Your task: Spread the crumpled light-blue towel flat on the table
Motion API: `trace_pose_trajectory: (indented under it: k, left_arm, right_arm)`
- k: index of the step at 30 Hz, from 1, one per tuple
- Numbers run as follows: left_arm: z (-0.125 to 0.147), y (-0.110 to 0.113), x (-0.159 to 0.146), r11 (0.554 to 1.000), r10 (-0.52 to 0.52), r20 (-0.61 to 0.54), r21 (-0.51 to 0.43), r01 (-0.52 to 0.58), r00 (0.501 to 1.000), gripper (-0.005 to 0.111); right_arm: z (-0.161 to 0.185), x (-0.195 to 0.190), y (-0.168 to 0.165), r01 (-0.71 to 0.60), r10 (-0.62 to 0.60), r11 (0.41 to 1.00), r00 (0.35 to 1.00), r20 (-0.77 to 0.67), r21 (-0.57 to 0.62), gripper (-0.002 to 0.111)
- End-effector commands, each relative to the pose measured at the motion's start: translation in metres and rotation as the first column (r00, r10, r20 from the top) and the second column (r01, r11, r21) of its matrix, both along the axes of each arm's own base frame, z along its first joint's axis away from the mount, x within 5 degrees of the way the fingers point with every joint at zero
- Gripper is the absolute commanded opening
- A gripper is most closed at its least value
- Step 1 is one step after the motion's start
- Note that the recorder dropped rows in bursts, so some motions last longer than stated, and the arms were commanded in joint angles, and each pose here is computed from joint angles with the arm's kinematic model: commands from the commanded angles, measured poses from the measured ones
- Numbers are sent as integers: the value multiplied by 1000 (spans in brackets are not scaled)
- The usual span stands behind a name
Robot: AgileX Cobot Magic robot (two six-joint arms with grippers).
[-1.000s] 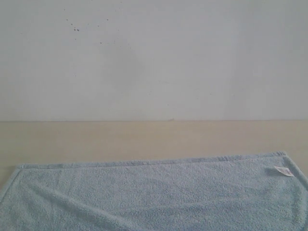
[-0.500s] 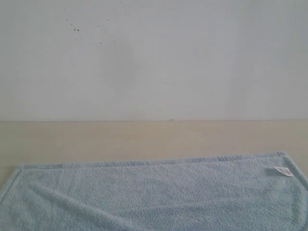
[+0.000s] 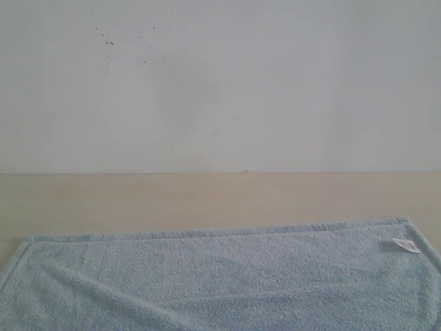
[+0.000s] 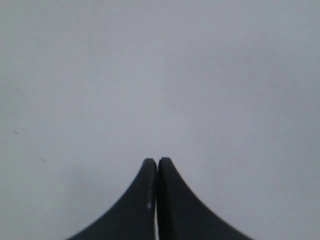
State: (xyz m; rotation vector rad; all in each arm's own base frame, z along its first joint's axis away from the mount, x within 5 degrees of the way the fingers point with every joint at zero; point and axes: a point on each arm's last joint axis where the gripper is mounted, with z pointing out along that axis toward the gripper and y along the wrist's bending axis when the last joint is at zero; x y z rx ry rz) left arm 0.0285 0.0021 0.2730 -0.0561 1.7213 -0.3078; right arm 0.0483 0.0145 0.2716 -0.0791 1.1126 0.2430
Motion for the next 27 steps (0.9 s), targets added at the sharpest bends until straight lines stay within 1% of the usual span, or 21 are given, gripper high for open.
trace_pose_trajectory:
  k: [1,6,12,16,21,24,27]
  left_arm:
    - [0,0,0,1000,-1,1,-5,1,1000,4]
    - [0,0,0,1000,-1,1,-5,1,1000,4]
    - [0,0,0,1000,-1,1,-5,1,1000,4]
    - [0,0,0,1000,-1,1,-5,1,1000,4]
    - [0,0,0,1000,-1,1,-5,1,1000,4]
    - [0,0,0,1000,-1,1,-5,1,1000,4]
    - [0,0,0,1000,-1,1,-5,1,1000,4]
  right_arm:
    - [-19,8,-8,101,-111,993,972,-209,-57,0]
    - [-33,10,-10,127,-158,985,933,-323,-115,0]
    - [-59,13,-10,118,-159,984,914,-372,-132,0]
    - [-58,10,-10,122,-161,984,923,-351,-129,0]
    - [-64,9,-11,128,-173,982,898,-404,-136,0]
    - [-69,9,-12,130,-181,981,872,-455,-141,0]
    - [-77,8,-12,122,-163,986,830,-533,-112,0]
